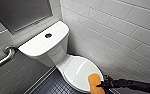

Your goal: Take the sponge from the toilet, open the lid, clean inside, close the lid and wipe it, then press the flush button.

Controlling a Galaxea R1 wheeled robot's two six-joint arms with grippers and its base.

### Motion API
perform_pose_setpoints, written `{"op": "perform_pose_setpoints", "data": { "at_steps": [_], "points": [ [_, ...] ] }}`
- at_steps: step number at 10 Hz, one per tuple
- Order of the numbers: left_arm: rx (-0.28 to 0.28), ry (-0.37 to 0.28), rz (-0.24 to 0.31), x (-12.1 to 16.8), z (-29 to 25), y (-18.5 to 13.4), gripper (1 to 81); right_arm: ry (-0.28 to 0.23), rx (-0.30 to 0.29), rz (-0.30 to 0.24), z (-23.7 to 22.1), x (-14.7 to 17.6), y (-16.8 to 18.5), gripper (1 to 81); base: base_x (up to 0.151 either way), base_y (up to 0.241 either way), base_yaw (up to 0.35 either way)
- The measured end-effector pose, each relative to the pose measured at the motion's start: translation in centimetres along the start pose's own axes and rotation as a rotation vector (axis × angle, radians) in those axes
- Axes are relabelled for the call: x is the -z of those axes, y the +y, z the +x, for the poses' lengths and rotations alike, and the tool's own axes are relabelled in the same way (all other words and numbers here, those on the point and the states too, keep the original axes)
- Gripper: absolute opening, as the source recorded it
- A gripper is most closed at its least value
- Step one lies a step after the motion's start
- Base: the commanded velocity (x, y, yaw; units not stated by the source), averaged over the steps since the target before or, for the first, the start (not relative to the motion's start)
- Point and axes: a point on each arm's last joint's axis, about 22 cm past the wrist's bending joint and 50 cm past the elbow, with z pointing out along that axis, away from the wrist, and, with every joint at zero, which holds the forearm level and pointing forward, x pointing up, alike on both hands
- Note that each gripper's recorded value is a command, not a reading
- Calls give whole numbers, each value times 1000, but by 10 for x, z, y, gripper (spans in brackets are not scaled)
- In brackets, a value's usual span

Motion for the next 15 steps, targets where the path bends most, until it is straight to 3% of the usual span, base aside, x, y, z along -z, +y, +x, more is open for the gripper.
{"op": "perform_pose_setpoints", "data": {
  "at_steps": [5, 7, 12, 13, 15],
  "points": [
    [-2, 4, 2, 5, 3, -4, 811, 46, -132, -139, -65, 95, 108, 10, 0, 0, 0],
    [-5, 8, -2, 10, 5, -5, 811, 37, -193, -191, -107, 123, 140, 10, 0, 0, 0],
    [15, -16, -23, 40, -28, 18, 811, -56, -363, -288, -267, 161, 176, 10, 0, 0, 0],
    [13, -12, -26, 46, -30, 23, 811, -61, -385, -307, -294, 167, 181, 10, 0, 0, 0],
    [-14, 21, -15, 62, -26, 29, 811, -20, -397, -319, -333, 162, 181, 10, 0, 0, 0]
  ]
}}
